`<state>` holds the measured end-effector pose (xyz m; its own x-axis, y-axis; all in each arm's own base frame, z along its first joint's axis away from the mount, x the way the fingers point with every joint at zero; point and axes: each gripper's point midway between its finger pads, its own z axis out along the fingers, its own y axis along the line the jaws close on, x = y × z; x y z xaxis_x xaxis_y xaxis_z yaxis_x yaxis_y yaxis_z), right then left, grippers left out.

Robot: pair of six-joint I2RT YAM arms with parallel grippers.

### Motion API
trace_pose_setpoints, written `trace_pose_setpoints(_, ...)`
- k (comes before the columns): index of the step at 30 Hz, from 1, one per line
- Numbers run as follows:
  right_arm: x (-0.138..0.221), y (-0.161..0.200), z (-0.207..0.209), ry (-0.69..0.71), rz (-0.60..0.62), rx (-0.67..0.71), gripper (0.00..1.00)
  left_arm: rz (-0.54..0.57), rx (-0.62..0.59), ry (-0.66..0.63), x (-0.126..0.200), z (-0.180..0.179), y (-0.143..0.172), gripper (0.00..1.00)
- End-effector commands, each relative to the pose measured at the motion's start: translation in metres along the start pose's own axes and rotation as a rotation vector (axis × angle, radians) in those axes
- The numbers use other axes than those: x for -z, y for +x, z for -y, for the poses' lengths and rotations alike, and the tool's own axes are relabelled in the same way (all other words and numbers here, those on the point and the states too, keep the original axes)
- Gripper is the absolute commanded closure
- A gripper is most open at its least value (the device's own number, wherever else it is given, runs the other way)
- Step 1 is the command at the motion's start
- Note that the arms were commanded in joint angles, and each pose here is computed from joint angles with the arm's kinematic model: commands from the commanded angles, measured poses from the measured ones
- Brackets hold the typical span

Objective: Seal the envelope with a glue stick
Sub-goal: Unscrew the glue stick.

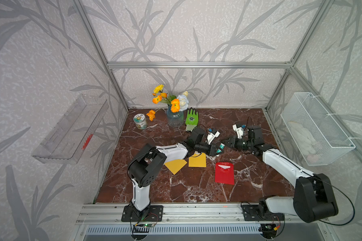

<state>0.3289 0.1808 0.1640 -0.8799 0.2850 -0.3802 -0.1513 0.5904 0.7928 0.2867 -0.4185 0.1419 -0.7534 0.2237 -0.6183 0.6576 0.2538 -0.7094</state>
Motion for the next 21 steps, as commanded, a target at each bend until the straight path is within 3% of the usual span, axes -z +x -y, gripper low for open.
trace_pose_setpoints(1, 0.0038, -0.0005, -0.0119, -0.047, 0.003, 0.036, 0.74, 0.014, -0.03, 0.046, 0.0043, 0.0154, -0.0046, 1.0)
trace_pose_setpoints(5, 0.002, 0.0015, -0.0102, -0.052, -0.002, 0.005, 0.75, 0.016, -0.032, 0.039, 0.0046, 0.0143, -0.0037, 1.0)
trace_pose_setpoints(11, -0.0008, 0.0051, -0.0051, -0.055, -0.002, -0.014, 0.68, 0.02, -0.037, 0.044, 0.0038, 0.0158, -0.0053, 1.0)
trace_pose_setpoints(21, -0.0012, 0.0044, -0.0029, -0.044, 0.001, -0.023, 0.74, 0.022, -0.039, 0.034, 0.003, 0.0141, -0.0042, 1.0)
